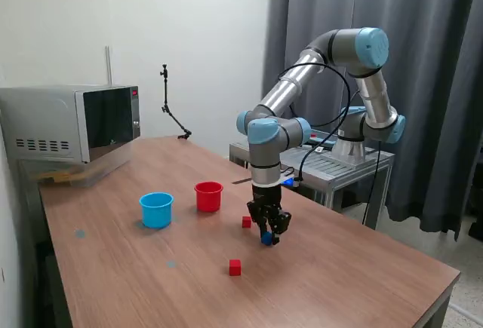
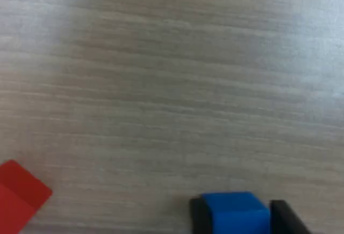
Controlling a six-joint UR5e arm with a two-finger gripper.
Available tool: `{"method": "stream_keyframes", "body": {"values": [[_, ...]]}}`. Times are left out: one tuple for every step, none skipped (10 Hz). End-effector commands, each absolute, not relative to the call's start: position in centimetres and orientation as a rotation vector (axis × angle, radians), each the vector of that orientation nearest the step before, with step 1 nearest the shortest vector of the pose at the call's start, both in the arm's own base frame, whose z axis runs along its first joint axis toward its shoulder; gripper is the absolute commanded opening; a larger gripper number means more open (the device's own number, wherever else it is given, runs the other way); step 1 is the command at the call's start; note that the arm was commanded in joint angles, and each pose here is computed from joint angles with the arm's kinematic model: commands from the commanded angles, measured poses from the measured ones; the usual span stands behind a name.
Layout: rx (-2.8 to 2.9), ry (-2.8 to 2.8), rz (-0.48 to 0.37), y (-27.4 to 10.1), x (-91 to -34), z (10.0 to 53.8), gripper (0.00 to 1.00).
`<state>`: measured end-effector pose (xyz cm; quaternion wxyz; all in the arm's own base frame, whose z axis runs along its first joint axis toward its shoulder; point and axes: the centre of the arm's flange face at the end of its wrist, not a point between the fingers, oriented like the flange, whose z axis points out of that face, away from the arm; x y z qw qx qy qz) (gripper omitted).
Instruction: Place red objects in the red bin, and blue objects in the blue bin.
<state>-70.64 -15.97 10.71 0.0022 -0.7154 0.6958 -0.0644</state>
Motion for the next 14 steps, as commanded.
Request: {"method": "stream_keyframes", "body": {"values": [[-2.248, 2.179, -0.202, -16.2, -70.6, 10.7, 0.0], [-2.247, 2.178, -0.2, -16.2, -70.6, 10.7, 0.0], [-2.247, 2.178, -0.2, -16.3, -70.6, 10.7, 0.0], [-2.247, 2.178, -0.2, -16.3, -70.6, 10.7, 0.0], [-2.248, 2.175, -0.193, -16.2, -70.6, 10.8, 0.0], [-2.241, 2.178, -0.188, -15.9, -70.7, 10.8, 0.0], [-2.232, 2.175, -0.132, -15.2, -71.3, 11.6, 0.0], [-2.224, 2.177, -0.068, -14.4, -72.2, 13.0, 0.0], [-2.22, 2.207, -0.031, -13.3, -73.2, 14.4, 0.0], [-2.232, 2.225, 0.003, -13.1, -74.0, 16.2, 0.0], [-2.228, 2.248, 0.028, -12.0, -74.7, 17.5, 0.0], [-2.196, 2.277, 0.098, -9.9, -75.7, 19.1, 0.0], [-2.174, 2.288, 0.146, -8.5, -76.1, 20.2, 0.0], [-2.142, 2.306, 0.187, -6.8, -76.5, 21.1, 0.0]]}}
